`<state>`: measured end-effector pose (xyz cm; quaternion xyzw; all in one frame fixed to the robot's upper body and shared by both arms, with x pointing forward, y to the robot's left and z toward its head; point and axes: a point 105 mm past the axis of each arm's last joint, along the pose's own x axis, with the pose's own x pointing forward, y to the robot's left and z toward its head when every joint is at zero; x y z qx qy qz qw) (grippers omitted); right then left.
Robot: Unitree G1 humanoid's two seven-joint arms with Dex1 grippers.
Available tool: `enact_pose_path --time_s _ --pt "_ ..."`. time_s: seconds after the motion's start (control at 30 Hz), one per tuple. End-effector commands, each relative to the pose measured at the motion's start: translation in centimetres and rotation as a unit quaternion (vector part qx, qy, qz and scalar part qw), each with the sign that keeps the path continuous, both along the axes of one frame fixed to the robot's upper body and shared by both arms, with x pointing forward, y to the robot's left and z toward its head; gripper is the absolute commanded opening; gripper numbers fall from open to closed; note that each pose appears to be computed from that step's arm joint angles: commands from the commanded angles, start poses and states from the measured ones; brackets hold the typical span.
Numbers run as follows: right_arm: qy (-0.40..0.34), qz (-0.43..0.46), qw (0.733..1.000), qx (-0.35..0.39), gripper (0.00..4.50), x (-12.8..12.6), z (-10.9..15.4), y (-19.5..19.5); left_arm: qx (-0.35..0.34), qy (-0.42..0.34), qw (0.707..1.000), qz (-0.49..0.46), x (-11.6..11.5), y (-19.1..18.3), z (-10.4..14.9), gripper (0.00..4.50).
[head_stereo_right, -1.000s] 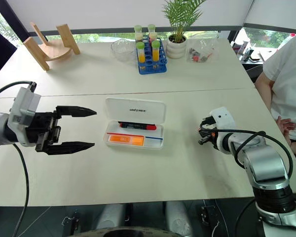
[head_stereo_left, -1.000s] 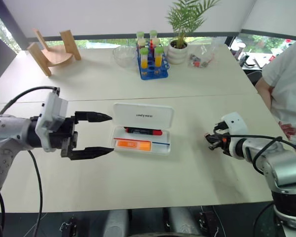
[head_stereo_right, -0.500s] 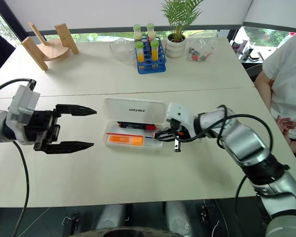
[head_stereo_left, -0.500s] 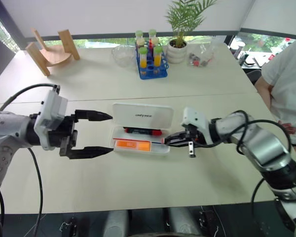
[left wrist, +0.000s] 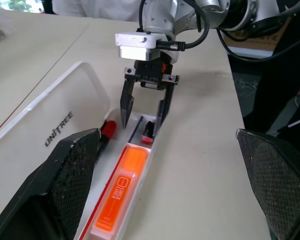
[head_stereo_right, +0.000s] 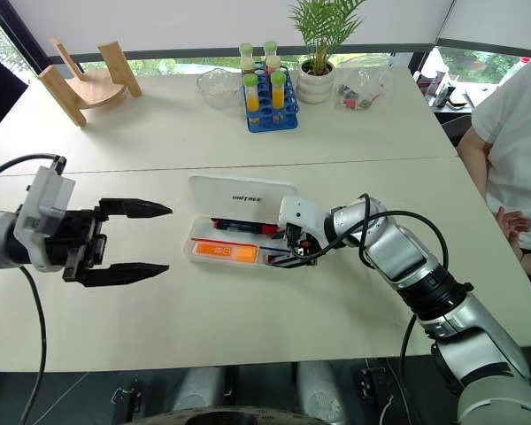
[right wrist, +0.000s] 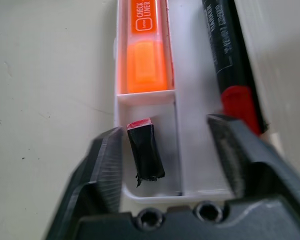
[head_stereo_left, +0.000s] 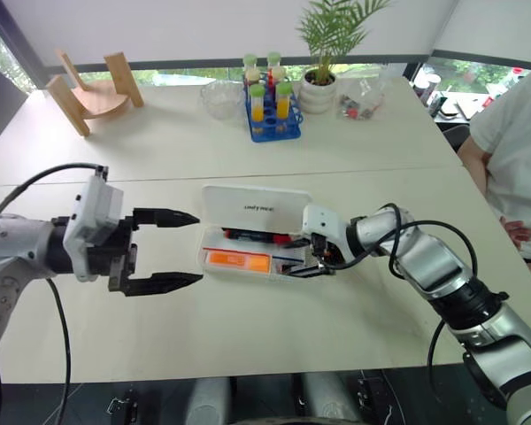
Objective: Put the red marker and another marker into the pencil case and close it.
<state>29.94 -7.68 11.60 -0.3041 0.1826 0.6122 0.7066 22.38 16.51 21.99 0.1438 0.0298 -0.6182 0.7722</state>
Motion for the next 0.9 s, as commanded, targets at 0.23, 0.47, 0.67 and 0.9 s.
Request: enact_pose_path --time_s 0.23,0.47,0.67,0.9 --pt "-0.038 0.002 0.997 0.064 4.46 -0.8 6.4 -0.6 0.027 -0.014 0.999 0.04 1.7 0.8 0.1 4.5" --pt "-0.05 -0.028 0.993 0.1 4.46 -2.3 9.9 -3.2 0.022 -0.014 0.996 0.088 4.2 2.8 -0.3 4.5" --pt "-0.059 -0.079 0.99 0.103 4.46 -2.3 9.7 -5.0 0.014 -0.009 0.992 0.128 6.8 5.0 -1.0 4.5" --pt "-0.066 -0.098 0.986 0.118 4.5 -2.7 10.3 -5.4 0.001 0.005 0.987 0.164 9.6 7.2 -1.6 2.64"
